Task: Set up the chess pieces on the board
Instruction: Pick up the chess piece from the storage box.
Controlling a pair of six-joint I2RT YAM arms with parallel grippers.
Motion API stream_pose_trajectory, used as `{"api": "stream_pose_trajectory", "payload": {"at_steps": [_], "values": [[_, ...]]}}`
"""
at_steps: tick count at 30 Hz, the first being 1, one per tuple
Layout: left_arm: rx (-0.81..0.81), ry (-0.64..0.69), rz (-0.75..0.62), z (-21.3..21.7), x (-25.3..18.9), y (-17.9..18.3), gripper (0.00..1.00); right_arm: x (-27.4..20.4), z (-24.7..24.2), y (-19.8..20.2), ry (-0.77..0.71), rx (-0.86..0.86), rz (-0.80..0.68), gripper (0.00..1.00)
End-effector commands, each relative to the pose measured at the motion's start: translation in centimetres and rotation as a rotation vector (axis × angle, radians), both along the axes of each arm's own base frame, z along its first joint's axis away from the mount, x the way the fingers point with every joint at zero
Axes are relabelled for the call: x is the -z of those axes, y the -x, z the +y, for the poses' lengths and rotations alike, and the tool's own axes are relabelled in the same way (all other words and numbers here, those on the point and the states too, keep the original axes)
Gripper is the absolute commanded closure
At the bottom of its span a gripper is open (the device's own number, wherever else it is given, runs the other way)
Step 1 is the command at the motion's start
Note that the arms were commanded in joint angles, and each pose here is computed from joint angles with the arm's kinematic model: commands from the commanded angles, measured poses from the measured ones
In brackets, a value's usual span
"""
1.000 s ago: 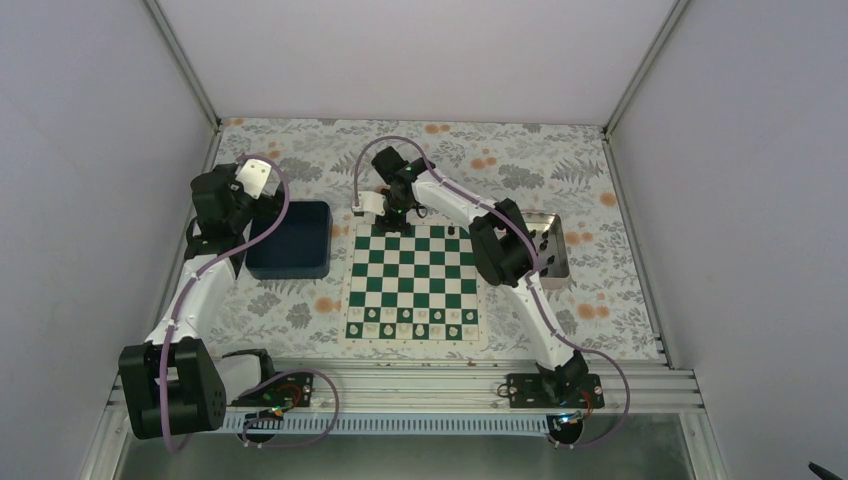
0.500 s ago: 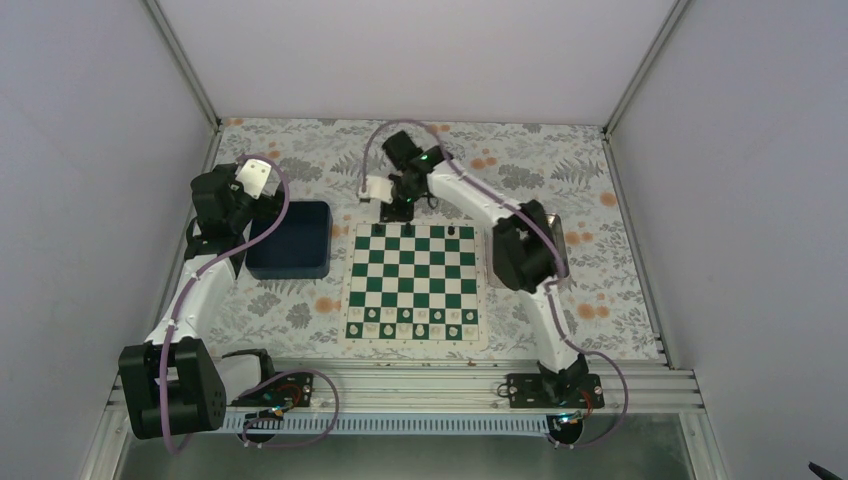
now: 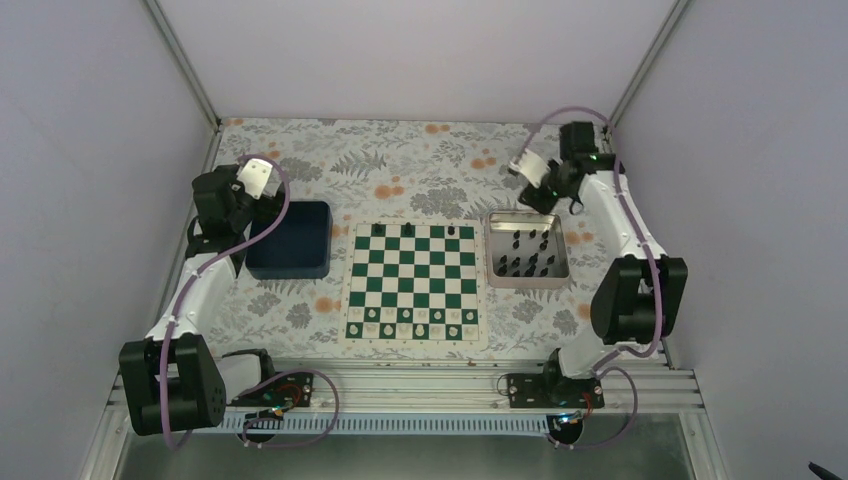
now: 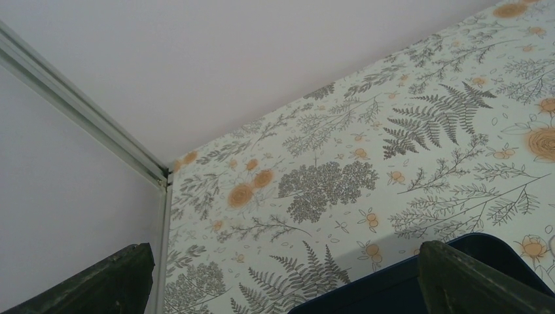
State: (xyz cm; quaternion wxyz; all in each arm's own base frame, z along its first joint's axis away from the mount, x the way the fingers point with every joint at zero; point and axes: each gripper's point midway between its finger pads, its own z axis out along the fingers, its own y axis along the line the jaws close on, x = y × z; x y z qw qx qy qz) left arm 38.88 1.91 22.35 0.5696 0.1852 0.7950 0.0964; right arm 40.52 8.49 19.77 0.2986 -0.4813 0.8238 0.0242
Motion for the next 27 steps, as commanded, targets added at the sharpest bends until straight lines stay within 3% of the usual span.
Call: {"api": "stream_pose_trajectory", "payload": {"at_steps": [1, 6, 13, 27], "values": [[0.018, 0.011, -0.019, -0.2, -0.6, -0.4, 0.00, 2.7, -4.1, 3.4, 0.046, 0.042, 0.057, 0.62], [0.017, 0.014, -0.009, -0.2, -0.4, -0.4, 0.00, 6.7, -6.0, 6.7, 0.088, 0.085, 0.122, 0.65], [0.020, 0.021, -0.003, -0.3, -0.3, -0.5, 0.00, 9.7, -7.9, 7.7, 0.085, 0.157, 0.164, 0.70], [0.011, 0.021, 0.000, -0.2, -0.2, -0.4, 0.00, 12.6, -11.3, 5.7, 0.106, 0.254, 0.190, 0.74]]}}
